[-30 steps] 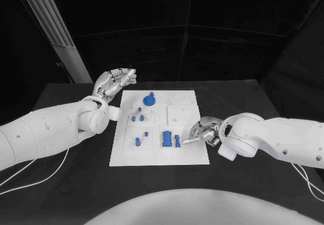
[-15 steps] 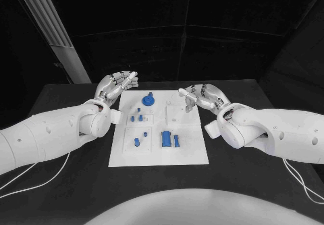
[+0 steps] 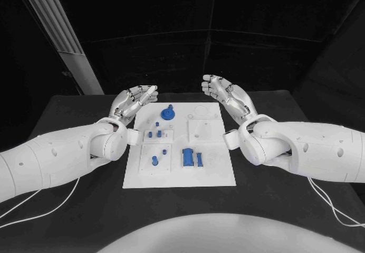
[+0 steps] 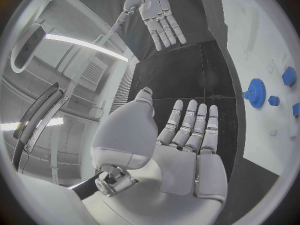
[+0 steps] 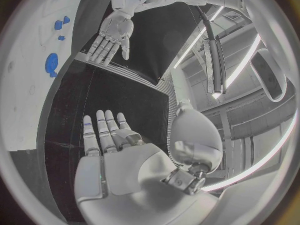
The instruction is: Assemble the parts on the task board
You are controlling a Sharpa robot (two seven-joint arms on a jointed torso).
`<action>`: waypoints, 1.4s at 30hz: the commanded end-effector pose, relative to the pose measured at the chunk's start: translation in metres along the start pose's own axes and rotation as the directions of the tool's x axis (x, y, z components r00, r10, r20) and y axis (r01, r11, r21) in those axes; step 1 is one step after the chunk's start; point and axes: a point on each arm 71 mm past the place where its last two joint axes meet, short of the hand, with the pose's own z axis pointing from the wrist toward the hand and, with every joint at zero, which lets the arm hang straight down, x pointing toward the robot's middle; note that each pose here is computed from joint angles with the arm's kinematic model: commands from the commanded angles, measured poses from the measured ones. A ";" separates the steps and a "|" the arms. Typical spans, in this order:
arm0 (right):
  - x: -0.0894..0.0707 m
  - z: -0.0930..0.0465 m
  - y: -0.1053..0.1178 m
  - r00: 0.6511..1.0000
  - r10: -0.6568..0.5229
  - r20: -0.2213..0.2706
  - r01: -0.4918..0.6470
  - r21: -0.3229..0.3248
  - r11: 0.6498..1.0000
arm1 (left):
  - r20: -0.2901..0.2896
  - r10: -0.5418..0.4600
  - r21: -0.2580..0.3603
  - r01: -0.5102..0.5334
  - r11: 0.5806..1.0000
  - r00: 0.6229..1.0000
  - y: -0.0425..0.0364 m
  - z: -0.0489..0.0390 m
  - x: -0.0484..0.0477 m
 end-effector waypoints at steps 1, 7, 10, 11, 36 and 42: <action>-0.001 0.001 0.000 1.000 0.003 0.012 -0.003 0.008 1.000 | 0.004 0.000 0.000 0.000 1.000 1.000 -0.0010 0.0002 0.0011; -0.007 0.008 -0.006 0.992 0.051 0.117 -0.060 0.070 0.996 | 0.060 0.002 -0.016 -0.001 1.000 0.998 -0.0049 -0.0037 0.0065; -0.012 0.013 -0.010 0.977 0.086 0.195 -0.110 0.115 0.987 | 0.104 0.004 -0.029 -0.001 1.000 0.995 -0.0087 -0.0070 0.0104; -0.014 0.014 -0.013 0.968 0.100 0.230 -0.133 0.135 0.982 | 0.130 0.006 -0.038 -0.001 0.999 0.991 -0.0113 -0.0091 0.0125; -0.019 0.018 -0.019 0.939 0.134 0.316 -0.198 0.182 0.963 | 0.309 0.017 -0.096 0.014 0.995 0.951 -0.0335 -0.0249 0.0237; -0.019 0.018 -0.019 0.939 0.134 0.316 -0.198 0.182 0.963 | 0.309 0.017 -0.096 0.014 0.995 0.951 -0.0335 -0.0249 0.0237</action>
